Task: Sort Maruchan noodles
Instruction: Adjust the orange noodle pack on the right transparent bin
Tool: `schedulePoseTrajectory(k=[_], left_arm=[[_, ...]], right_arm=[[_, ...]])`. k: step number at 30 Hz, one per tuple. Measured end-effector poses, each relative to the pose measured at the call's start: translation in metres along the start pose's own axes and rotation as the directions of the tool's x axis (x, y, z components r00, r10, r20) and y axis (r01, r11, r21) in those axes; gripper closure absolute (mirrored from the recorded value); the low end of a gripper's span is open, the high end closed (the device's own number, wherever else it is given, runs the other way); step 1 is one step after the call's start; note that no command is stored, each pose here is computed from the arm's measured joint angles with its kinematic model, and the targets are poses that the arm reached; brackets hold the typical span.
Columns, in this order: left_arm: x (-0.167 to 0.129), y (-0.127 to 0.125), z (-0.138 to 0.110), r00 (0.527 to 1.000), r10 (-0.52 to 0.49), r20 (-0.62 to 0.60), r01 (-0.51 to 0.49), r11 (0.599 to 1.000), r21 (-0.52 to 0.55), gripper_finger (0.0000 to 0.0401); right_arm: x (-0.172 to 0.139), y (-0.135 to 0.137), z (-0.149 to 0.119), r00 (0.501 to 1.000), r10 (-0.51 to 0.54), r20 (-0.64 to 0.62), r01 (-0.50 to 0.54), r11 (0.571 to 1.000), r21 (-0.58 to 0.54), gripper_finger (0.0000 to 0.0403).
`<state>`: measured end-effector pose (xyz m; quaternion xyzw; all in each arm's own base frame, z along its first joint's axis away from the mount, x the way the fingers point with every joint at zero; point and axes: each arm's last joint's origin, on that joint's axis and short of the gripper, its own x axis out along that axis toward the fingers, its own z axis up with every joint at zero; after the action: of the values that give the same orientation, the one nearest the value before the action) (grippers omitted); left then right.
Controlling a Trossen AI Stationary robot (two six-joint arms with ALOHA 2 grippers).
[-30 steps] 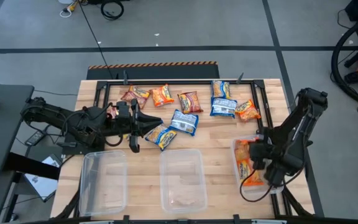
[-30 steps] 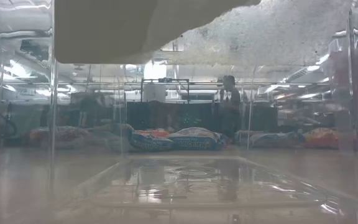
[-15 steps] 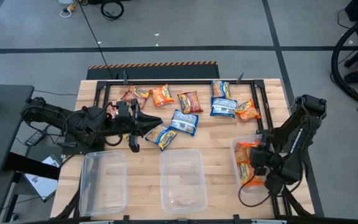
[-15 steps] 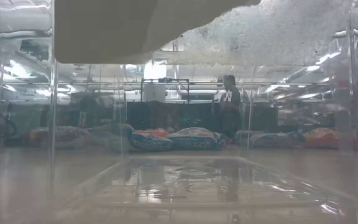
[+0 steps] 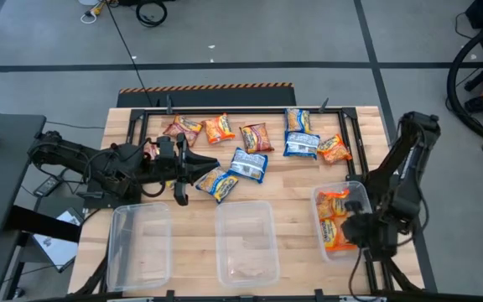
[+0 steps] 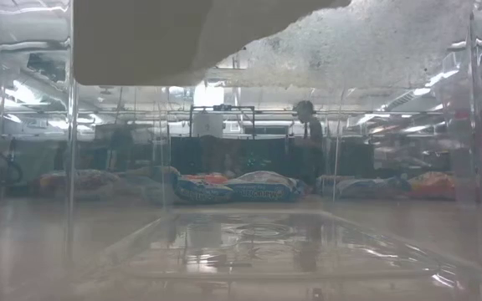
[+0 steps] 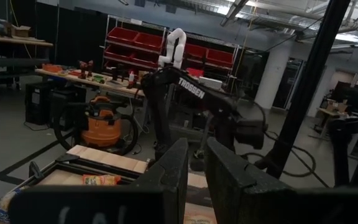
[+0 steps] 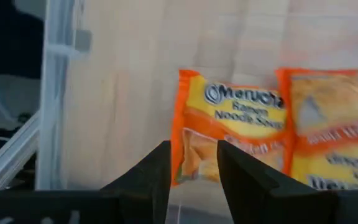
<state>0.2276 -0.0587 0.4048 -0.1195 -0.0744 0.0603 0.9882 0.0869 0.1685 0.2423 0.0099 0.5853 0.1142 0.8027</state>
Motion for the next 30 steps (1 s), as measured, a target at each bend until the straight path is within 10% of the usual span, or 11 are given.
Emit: schedulePoseTrajectory(k=[18,30], left_arm=[[0.000,0.000,0.000,1.000,-0.002,0.000,0.002,1.000,-0.031,0.0344],[0.000,0.000,0.000,1.000,0.000,0.000,0.000,0.999,-0.032,0.0344]], right_arm=[[0.059,-0.017,0.007,0.984,0.152,-0.092,-0.176,0.890,-0.421,0.0240],[0.063,-0.034,0.018,0.984,0.146,-0.105,-0.177,0.879,-0.443,0.0233]])
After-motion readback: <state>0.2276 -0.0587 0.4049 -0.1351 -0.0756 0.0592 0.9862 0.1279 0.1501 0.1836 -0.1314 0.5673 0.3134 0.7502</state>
